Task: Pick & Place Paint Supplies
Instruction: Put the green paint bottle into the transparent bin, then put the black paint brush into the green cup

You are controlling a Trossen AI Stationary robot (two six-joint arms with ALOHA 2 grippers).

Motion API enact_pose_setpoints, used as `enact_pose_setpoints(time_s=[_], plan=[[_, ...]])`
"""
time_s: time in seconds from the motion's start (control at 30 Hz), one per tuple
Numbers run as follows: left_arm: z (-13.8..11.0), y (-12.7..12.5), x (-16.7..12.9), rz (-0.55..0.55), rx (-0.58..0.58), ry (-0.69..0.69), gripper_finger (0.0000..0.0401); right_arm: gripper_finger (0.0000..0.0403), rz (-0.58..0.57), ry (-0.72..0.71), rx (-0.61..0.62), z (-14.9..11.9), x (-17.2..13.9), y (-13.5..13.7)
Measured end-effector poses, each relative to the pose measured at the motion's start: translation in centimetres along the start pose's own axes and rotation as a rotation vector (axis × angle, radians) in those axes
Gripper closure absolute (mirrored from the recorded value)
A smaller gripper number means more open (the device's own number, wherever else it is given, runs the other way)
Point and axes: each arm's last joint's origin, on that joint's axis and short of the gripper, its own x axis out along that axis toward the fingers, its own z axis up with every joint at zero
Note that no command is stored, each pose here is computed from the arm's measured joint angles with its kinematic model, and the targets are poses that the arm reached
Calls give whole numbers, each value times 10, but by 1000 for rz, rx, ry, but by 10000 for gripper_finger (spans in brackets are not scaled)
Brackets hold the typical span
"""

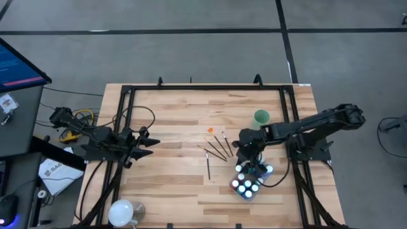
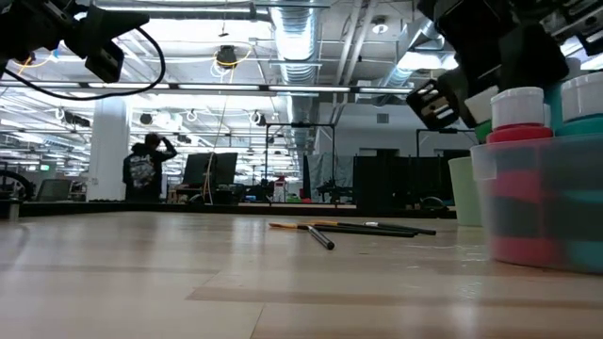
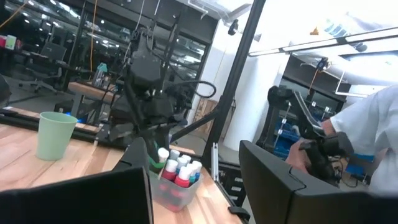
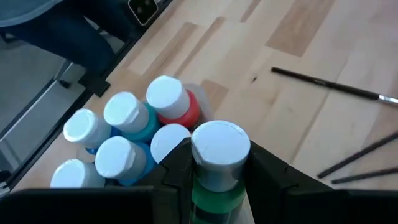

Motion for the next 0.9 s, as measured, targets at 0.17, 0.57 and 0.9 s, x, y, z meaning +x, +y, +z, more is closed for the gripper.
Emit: enact_pose_setpoints(time_s=[0.17,0.57,0.9], plan=[[-1,0,0,2,2,8,269,302,11,12,5,-2,4,-3],[-1,0,0,1,2,8,269,250,-20,28,35,-3,4,-3],[0,0,0,0,1,4,269,166,-46,6,199,8,-3,-7]])
